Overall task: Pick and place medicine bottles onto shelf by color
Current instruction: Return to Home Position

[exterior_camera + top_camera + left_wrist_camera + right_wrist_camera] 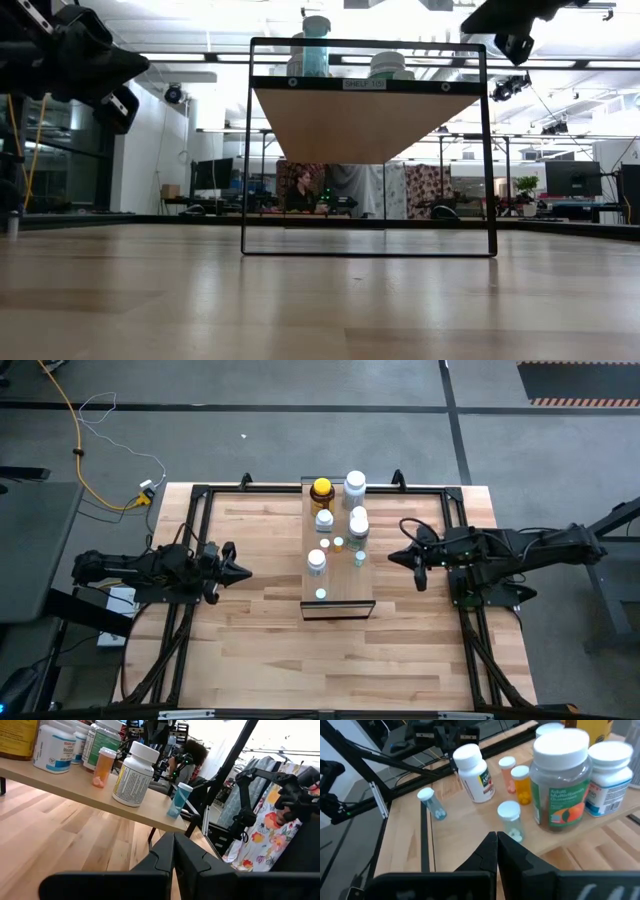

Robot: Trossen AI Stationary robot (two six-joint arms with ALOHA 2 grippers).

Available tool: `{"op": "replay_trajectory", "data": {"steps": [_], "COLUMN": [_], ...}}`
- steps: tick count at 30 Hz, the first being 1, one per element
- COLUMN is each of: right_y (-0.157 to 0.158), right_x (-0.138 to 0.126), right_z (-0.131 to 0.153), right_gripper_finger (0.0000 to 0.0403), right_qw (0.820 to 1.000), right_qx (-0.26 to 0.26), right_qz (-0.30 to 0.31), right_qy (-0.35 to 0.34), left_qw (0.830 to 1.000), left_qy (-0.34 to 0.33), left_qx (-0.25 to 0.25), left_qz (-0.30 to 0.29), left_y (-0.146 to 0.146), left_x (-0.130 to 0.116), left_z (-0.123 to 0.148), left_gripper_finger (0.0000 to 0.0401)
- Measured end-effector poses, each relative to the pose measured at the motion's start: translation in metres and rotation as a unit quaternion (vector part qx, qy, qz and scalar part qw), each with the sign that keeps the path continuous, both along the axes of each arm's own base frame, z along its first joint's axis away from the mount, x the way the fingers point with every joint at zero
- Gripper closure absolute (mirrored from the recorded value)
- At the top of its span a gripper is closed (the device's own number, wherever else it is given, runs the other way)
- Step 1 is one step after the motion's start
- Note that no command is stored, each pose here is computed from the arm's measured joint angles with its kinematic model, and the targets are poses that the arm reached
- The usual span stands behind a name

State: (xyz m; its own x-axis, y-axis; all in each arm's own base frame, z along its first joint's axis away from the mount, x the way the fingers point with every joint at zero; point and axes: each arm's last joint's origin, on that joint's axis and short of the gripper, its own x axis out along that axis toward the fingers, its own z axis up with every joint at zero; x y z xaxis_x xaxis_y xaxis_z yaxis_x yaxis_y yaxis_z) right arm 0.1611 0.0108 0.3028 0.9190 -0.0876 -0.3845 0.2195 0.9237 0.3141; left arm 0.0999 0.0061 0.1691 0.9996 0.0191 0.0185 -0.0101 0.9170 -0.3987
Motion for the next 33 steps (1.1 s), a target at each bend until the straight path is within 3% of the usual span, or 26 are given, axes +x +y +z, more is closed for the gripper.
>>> {"op": "replay_trajectory", "data": {"steps": [12, 19, 26, 29, 33], "right_y": [-0.004, -0.004, -0.002, 0.001, 0.005], "right_x": [-0.044, -0.064, -0.066, -0.057, -0.045], "right_z": [0.022, 0.030, 0.031, 0.017, -0.023], "right_gripper_finger": [0.0403, 0.0403, 0.0403, 0.0403, 0.0403], "right_qw": [0.995, 0.990, 0.988, 0.981, 0.974], "right_qx": [-0.055, -0.046, -0.044, -0.039, -0.028], "right_qz": [0.020, 0.038, 0.050, 0.056, 0.065], "right_qy": [-0.082, -0.128, -0.140, -0.184, -0.214], "left_qw": [1.000, 1.000, 1.000, 1.000, 1.000], "left_qy": [0.000, -0.002, -0.012, -0.004, -0.005], "left_qx": [0.001, -0.002, -0.001, -0.002, -0.002], "left_qz": [0.000, 0.000, -0.001, -0.001, -0.001], "left_y": [0.000, 0.000, 0.000, 0.000, 0.000], "left_x": [0.000, 0.000, -0.003, -0.003, -0.003], "left_z": [0.000, 0.000, 0.002, 0.000, 0.000], "left_gripper_finger": [0.0400, 0.0400, 0.0400, 0.0400, 0.0400]}}
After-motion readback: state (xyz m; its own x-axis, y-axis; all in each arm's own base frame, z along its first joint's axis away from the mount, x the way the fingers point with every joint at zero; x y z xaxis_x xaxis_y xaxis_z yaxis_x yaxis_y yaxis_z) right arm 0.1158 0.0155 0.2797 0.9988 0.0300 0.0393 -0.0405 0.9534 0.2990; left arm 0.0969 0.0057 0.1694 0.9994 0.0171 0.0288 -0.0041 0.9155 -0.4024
